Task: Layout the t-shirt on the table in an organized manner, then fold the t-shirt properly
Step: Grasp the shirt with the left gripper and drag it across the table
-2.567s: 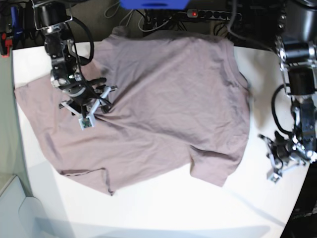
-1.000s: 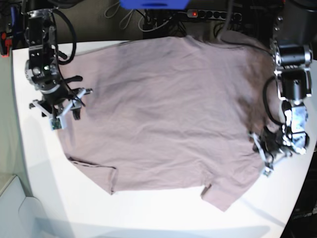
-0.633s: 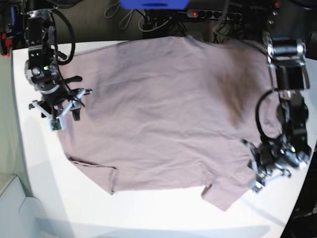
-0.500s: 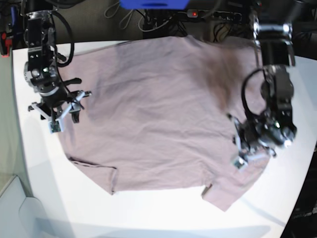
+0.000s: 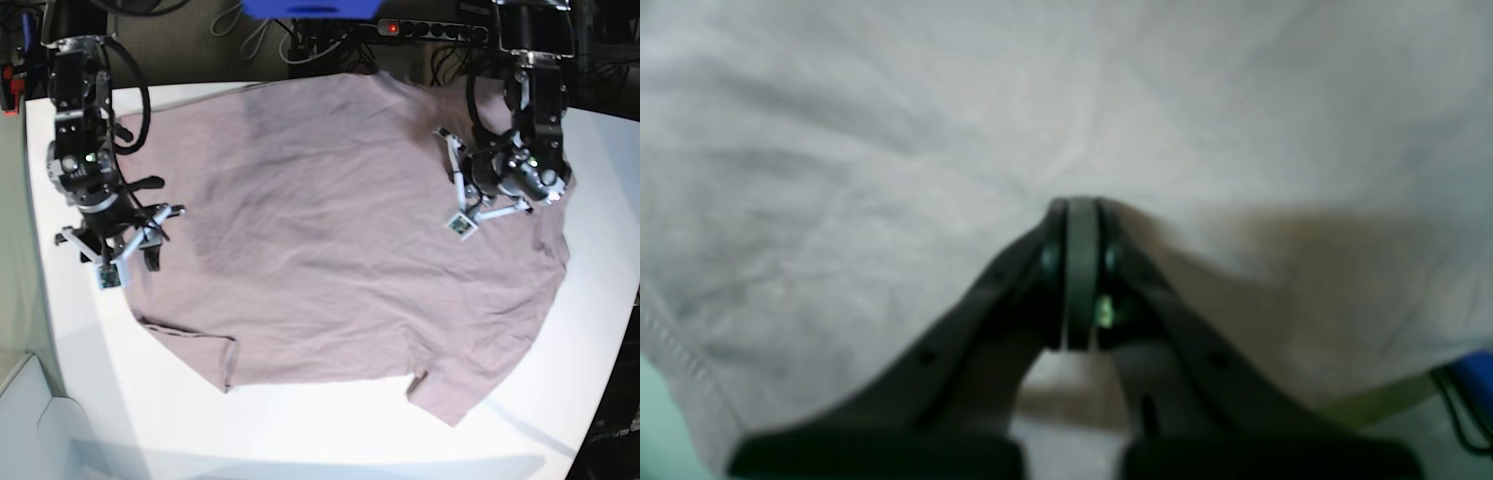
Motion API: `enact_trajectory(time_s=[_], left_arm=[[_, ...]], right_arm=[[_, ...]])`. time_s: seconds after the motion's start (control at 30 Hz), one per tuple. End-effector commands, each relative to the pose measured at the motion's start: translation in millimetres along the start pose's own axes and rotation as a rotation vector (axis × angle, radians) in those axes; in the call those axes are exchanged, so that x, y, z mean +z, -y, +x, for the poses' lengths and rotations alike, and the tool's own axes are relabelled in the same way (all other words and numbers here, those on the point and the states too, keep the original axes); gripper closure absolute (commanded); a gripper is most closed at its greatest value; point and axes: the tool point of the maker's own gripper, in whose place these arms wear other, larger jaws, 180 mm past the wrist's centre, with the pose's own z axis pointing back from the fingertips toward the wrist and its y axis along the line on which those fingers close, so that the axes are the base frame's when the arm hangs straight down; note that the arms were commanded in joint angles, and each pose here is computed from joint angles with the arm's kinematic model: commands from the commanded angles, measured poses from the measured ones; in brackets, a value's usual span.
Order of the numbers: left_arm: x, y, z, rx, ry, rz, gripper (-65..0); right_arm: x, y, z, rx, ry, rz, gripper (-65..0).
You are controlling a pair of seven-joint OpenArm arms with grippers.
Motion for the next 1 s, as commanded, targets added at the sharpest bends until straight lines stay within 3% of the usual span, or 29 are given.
enact_trajectory(time_s=[0.0,0.27,0.43,0.7,0.97], left_arm=[[0,-8,6,0.003,0.017,0.013,-0.4],[-51,-39,3,0.124,0.05,-0.035,-0.4],[-64,-88,42,0.185,0.125,-0.012,-0.4],[-17,-184,101,0.179,0.236,0.137,-0.4],[38,-210,133,0.117,0.256,0.249,-0.4]], right_arm=[[2,7,16,0.003,0.053,-0.021,-26.3],[5,7,1,0.001,0.021,-0.02,-26.3],[9,4,-13,0.005,-0.013,-0.015,-26.3],[12,1,-27,0.001,-0.047,-0.009,-26.0],[10,-11,-26,-0.029,-0.041,0.01,-26.2]])
